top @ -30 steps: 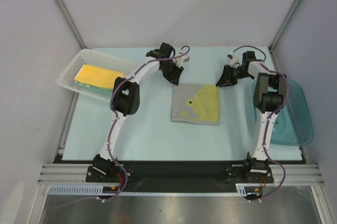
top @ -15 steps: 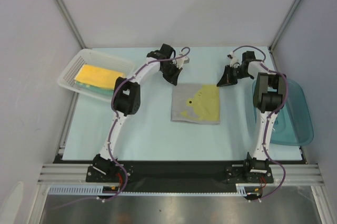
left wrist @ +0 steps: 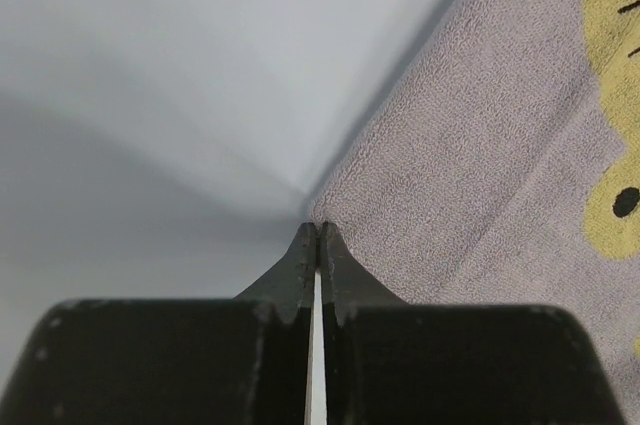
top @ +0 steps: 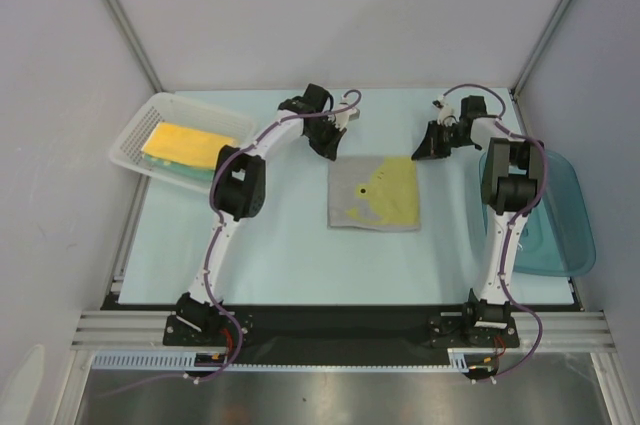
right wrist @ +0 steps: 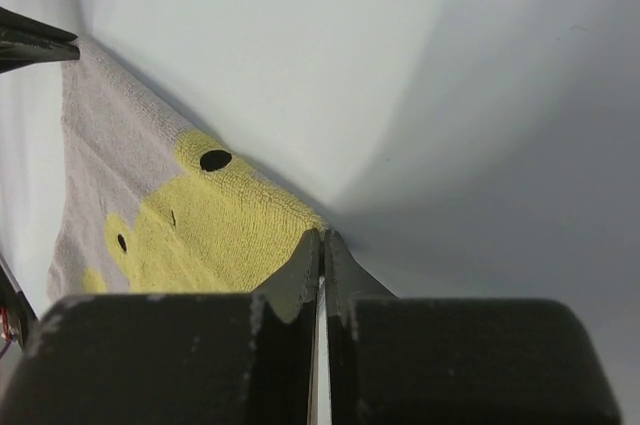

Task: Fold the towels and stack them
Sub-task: Fold the towel

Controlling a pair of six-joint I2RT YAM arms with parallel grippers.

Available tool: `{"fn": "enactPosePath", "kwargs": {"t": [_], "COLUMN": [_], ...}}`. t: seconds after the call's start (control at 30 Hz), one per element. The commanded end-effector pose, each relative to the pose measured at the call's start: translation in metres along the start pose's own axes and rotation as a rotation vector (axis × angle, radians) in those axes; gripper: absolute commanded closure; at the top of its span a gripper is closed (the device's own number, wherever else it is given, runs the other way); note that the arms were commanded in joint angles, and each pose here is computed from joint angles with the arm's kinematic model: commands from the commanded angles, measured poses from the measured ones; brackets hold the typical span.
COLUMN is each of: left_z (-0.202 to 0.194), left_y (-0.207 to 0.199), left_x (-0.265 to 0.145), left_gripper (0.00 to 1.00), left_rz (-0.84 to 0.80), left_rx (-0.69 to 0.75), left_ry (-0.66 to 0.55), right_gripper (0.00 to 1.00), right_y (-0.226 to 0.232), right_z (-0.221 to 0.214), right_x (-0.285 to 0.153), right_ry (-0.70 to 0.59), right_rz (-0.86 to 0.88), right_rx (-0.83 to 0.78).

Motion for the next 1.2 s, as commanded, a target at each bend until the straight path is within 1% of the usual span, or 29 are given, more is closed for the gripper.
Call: {"fn": "enactPosePath", "kwargs": {"t": [0.0, 0.17, 0.2, 0.27, 0.3, 0.4, 0.63, 0.7, 0.87, 1.0, 1.07, 1.17], "left_z": [0.039, 0.047, 0.053, 0.053, 0.056, 0.065, 0.063, 0.066, 0.061, 0.069, 0.067, 0.062], "left_y": [0.003, 0.009, 0.01, 0.012, 0.012, 0.007, 0.006, 0.004, 0.002, -0.002, -0.006, -0.011], "left_x": [-0.038, -0.057, -0.068, -0.07, -0.074, -0.081, -0.086, -0.091, -0.095, -0.106, -0.108, -0.109], "left_gripper": [1.0, 1.0, 1.0, 1.0, 1.0, 1.0, 1.0, 1.0, 1.0, 1.0, 1.0, 0.99], "left_rz": [0.066, 0.143, 0.167, 0.192, 0.196, 0.185, 0.194, 0.199, 0.21, 0.225, 0.217, 0.214], "left_rx": [0.075, 0.101, 0.11, 0.117, 0.123, 0.13, 0.15, 0.159, 0.163, 0.171, 0.177, 0.189], "left_ry": [-0.111, -0.142, -0.159, -0.168, -0.18, -0.218, -0.214, -0.234, -0.241, -0.274, -0.276, -0.271], "right_gripper": [1.0, 1.0, 1.0, 1.0, 1.0, 1.0, 1.0, 1.0, 1.0, 1.0, 1.0, 1.0], "right_y": [0.011, 0.025, 0.029, 0.037, 0.036, 0.038, 0.032, 0.036, 0.046, 0.05, 0.058, 0.065], "right_z": [0.033, 0.046, 0.043, 0.049, 0.044, 0.051, 0.06, 0.064, 0.057, 0.054, 0.056, 0.049], "right_x": [-0.023, -0.028, -0.026, -0.024, -0.021, -0.021, -0.036, -0.044, -0.052, -0.057, -0.063, -0.066], "right_ry": [-0.102, -0.171, -0.174, -0.2, -0.196, -0.232, -0.292, -0.32, -0.336, -0.357, -0.392, -0.422], "right_rz": [-0.034, -0.004, 0.016, 0.019, 0.01, -0.006, -0.044, -0.056, -0.061, -0.072, -0.071, -0.087], "right_rx": [-0.092, -0.136, -0.124, -0.155, -0.148, -0.179, -0.188, -0.211, -0.257, -0.267, -0.291, -0.342]}}
Point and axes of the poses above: each gripper's point midway between its finger pads, its own x axis out along the fingers, its own y axis along the line the jaws close on, z = x × y, the point moved 1 cm from there along -x, back along the fingers, and after that the axes turned 2 degrees about -x, right-handed, at the moved point
